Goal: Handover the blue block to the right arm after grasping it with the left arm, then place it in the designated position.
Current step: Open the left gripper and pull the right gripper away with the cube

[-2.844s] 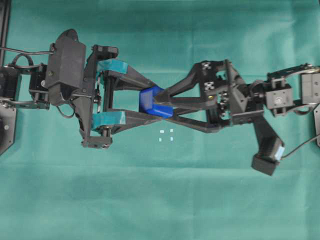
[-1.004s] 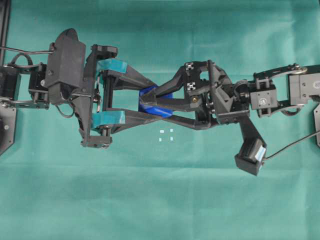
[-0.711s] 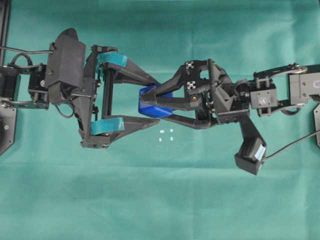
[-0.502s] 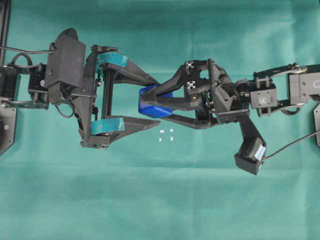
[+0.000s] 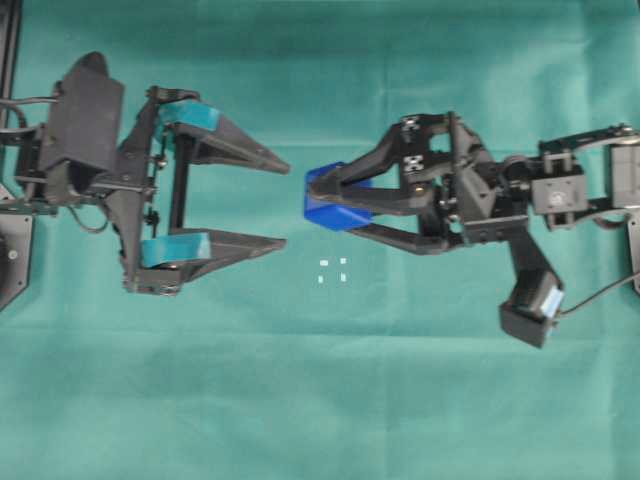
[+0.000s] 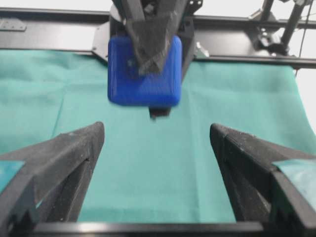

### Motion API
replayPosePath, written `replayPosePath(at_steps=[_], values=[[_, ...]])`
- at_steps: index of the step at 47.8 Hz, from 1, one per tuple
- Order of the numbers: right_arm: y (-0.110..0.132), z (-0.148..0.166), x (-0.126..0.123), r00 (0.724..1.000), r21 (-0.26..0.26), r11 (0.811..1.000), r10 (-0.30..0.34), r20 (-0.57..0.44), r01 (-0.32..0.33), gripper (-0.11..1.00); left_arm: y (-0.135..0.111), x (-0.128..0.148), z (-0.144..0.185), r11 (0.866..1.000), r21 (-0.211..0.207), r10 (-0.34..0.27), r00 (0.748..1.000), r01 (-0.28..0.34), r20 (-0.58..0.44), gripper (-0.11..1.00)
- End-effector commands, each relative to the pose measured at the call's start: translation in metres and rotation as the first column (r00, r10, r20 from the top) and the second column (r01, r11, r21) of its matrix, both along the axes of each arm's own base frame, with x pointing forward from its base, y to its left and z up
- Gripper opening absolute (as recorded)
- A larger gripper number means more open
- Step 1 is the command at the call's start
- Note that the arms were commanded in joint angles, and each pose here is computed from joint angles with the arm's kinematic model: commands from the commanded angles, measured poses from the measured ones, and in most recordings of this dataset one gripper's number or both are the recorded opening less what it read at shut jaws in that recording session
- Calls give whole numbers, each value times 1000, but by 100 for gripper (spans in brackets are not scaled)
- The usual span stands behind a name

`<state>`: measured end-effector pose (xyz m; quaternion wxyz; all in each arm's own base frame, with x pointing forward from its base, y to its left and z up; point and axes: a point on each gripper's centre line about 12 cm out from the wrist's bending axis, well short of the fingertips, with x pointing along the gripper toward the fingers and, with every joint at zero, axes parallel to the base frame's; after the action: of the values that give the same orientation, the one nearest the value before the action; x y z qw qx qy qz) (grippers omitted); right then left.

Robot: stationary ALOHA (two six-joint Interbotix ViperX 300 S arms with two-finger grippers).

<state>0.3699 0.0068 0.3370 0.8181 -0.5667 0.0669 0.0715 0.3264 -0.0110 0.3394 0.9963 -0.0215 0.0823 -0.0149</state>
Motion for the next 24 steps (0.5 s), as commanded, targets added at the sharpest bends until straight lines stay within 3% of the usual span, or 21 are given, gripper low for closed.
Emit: replayPosePath(at_steps=[1,15,17,20,24], values=[[1,13,-8,999,24,1000,-4,32,3,63,-1,-8,11,1000,-1,-3,999,3,37,100],[3,12,-12,1000,61,998,-13,18,12,63,0,-6,10,1000,0,-2,999,2,34,100],[4,12,-12,1000,91,996,-16,17,15,63,0,-7,10,1000,-1,-1,999,1,34,100],[4,12,-12,999,182,983,-34,13,31,63,0,-6,10,1000,0,-2,999,2,32,100],[4,14,-12,998,321,946,-58,7,53,63,0,-6,10,1000,1,-2,1000,2,29,100]])
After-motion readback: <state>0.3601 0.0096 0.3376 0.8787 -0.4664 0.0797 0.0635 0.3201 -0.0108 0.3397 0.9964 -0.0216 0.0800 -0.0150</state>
